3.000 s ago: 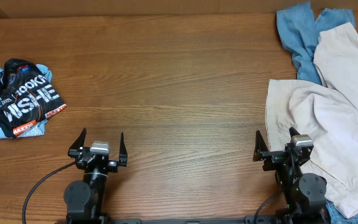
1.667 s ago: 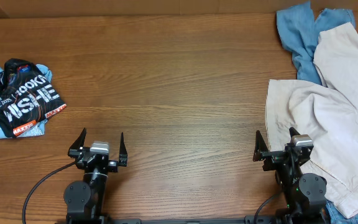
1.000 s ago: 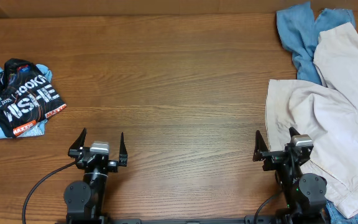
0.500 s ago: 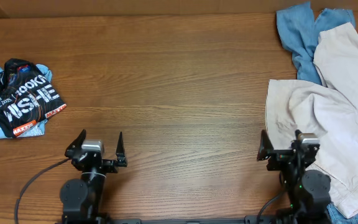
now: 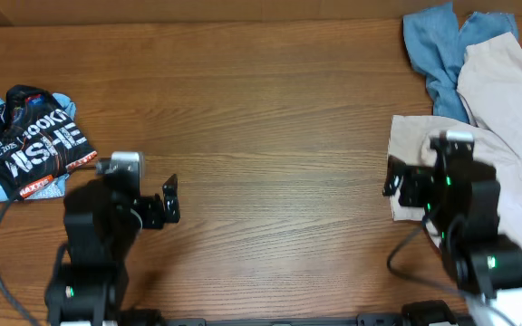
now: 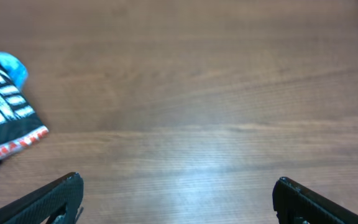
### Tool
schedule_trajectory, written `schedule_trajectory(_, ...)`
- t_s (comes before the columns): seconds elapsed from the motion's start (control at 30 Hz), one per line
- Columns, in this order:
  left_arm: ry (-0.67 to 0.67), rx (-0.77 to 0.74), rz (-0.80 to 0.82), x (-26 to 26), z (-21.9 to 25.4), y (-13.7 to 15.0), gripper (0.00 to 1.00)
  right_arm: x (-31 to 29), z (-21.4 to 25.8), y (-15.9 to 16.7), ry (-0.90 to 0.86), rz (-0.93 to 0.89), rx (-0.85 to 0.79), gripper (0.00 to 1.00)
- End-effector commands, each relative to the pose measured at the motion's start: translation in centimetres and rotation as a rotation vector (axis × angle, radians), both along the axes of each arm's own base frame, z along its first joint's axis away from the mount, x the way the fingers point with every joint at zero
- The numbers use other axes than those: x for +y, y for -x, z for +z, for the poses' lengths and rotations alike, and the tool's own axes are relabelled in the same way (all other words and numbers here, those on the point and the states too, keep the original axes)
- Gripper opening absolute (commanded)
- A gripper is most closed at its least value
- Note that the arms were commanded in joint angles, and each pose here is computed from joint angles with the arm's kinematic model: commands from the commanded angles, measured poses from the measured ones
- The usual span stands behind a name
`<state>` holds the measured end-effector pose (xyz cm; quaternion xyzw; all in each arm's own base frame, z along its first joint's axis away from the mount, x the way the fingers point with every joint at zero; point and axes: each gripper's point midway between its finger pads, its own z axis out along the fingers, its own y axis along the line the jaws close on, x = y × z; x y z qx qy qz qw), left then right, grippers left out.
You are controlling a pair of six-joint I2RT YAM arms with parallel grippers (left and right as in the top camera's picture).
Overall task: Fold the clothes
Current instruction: 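Grasp the beige shorts edge with the right gripper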
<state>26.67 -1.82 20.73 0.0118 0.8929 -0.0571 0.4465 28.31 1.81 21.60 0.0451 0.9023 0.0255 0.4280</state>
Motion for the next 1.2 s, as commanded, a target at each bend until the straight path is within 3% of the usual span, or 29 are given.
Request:
schedule_trajectory(0.0,0.056,0.039,-0.045,-1.1,1.2,-0.9,1.00,0.2,0.4,-1.4,-0.008,-0.004,0.031,1.00)
schedule_trajectory(0.2,0.074,0.127,-0.055,-1.4,-0.8,-1.5,1.00,-0.7,-6.9,-2.4,0.010,-0.102,0.276,1.00)
schedule_trajectory(0.43,0.080,0.168,-0.048,-1.4,-1.8,-1.7,1.00,-1.8,-17.2,-1.3,0.066,-0.219,0.636,0.99)
schedule_trajectory(0.53,0.080,0.168,-0.048,-1.4,-1.8,-1.8,1.00,-2.0,-19.8,-0.6,0.080,-0.244,0.722,0.93)
schedule_trajectory(0.77,0.080,0.168,-0.048,-1.4,-1.8,-1.8,1.00,-3.5,-22.9,0.4,0.122,-0.364,0.808,0.91)
schedule_trajectory(1.17,0.081,0.168,-0.048,-1.4,-1.8,-1.7,1.00,-7.7,-23.5,2.1,0.091,-0.568,0.859,0.60)
